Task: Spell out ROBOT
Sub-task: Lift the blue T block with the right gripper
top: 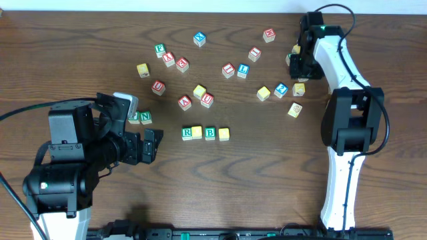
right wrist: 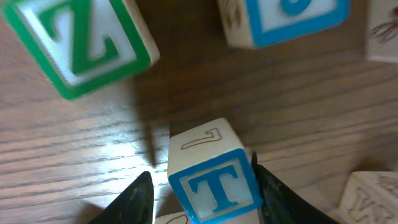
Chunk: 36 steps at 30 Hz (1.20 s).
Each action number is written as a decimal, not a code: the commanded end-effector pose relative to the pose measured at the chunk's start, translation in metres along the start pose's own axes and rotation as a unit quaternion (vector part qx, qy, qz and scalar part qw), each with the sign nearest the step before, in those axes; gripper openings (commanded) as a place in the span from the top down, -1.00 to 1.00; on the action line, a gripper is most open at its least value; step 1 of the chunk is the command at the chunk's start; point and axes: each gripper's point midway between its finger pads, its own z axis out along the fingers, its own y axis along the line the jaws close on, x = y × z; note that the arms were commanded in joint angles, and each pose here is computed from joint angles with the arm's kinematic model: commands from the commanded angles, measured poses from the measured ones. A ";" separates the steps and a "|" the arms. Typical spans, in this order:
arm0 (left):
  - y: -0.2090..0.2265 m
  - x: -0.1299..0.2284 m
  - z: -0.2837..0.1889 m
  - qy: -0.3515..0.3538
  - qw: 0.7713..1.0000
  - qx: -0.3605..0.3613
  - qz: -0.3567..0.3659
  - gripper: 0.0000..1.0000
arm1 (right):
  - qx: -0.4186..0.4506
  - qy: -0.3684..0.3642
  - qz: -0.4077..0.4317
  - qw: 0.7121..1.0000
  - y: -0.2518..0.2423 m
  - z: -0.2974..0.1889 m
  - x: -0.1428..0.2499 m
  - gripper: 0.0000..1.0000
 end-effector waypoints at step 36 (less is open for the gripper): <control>-0.002 -0.002 -0.002 -0.004 1.000 0.005 0.008 -0.95 | 0.000 -0.028 -0.021 0.999 0.008 -0.004 -0.011 0.68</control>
